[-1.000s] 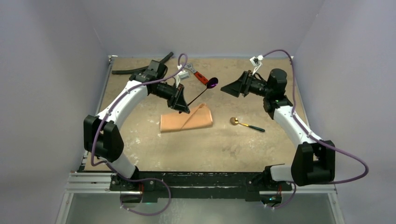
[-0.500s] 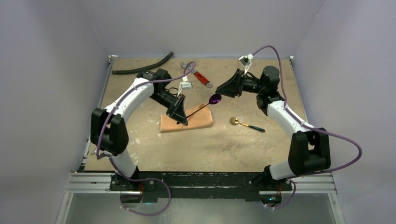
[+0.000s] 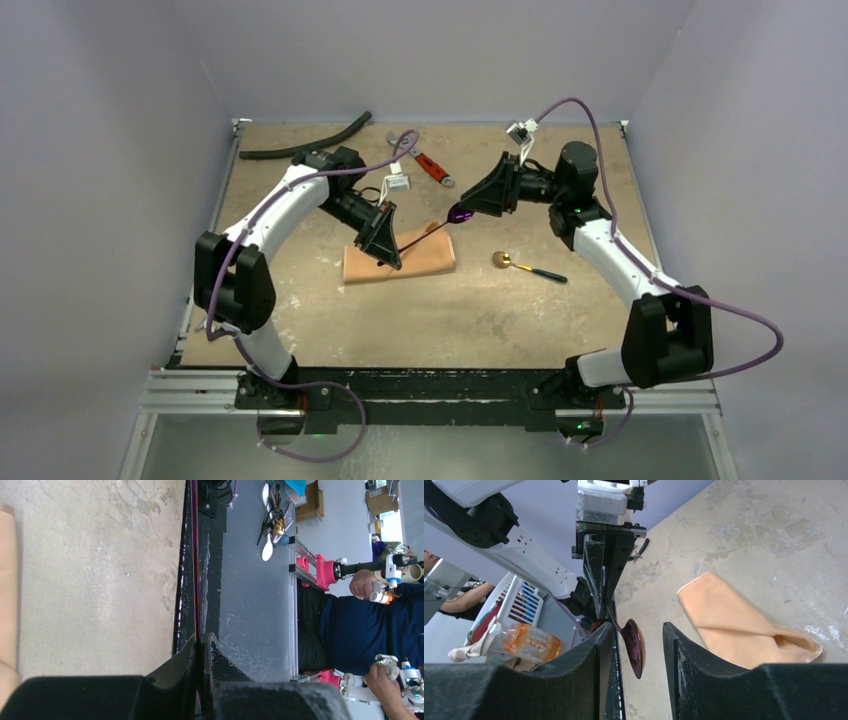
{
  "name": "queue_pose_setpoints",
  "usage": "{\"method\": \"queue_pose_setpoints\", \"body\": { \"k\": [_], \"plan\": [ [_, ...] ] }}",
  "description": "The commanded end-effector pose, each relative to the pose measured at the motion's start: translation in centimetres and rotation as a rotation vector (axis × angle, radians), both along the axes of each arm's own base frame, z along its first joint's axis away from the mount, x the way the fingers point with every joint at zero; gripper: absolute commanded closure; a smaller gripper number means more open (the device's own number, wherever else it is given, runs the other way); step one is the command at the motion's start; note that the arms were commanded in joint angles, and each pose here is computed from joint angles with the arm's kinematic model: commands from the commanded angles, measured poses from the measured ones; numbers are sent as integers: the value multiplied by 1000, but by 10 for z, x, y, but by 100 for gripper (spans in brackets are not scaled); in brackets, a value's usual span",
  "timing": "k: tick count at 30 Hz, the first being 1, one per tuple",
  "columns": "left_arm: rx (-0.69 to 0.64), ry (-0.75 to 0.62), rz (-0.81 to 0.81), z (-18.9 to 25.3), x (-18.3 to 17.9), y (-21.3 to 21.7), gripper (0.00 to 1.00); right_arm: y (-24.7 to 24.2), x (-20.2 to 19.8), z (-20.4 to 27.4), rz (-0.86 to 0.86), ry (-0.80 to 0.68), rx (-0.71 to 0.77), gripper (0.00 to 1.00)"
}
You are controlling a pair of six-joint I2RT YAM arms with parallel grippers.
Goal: Fold the napkin into a case and place the utensils inside
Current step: Pass from the left arm to the right, then insert the spoon into the folded napkin.
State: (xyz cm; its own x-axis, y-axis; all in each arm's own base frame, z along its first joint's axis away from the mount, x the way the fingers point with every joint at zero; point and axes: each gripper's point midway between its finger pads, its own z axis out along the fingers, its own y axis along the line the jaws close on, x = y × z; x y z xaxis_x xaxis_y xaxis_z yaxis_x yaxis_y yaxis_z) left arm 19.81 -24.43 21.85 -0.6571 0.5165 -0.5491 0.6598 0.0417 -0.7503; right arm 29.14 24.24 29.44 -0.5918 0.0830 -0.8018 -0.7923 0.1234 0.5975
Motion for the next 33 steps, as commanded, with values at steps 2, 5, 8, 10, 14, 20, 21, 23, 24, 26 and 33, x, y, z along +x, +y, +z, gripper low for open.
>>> {"method": "queue_pose_setpoints", "body": {
  "k": [2,5,8,10,14,20,21,23,24,26,33],
  "plan": [
    [-73,-72,-12,22,2,-4,100,-3,-9,3,1,-36,-21,56],
    [-72,-70,-11,22,1,-4,100,-3,-9,0,-3,-26,-24,77],
    [-65,-68,-11,20,2,-4,100,-3,-6,4,-19,-22,-22,100],
    [-48,-76,-3,18,5,-3,93,-3,-6,8,-34,-26,-19,100],
    [55,-203,104,10,34,0,64,-7,1,-2,-111,42,-48,100],
    [349,-457,219,-33,91,50,51,-27,20,-93,-321,360,-287,100],
    [383,-446,232,-43,98,64,51,-32,21,-105,-359,397,-327,100],
    [458,-420,268,-65,111,91,51,-40,21,-124,-416,445,-376,100],
    [497,-415,286,-77,117,101,52,-43,22,-130,-442,461,-392,100],
    [575,-433,310,-98,123,117,56,-49,27,-139,-496,484,-416,100],
    [692,-486,455,-146,134,137,74,-60,56,-159,-655,536,-437,100]
  ]
}}
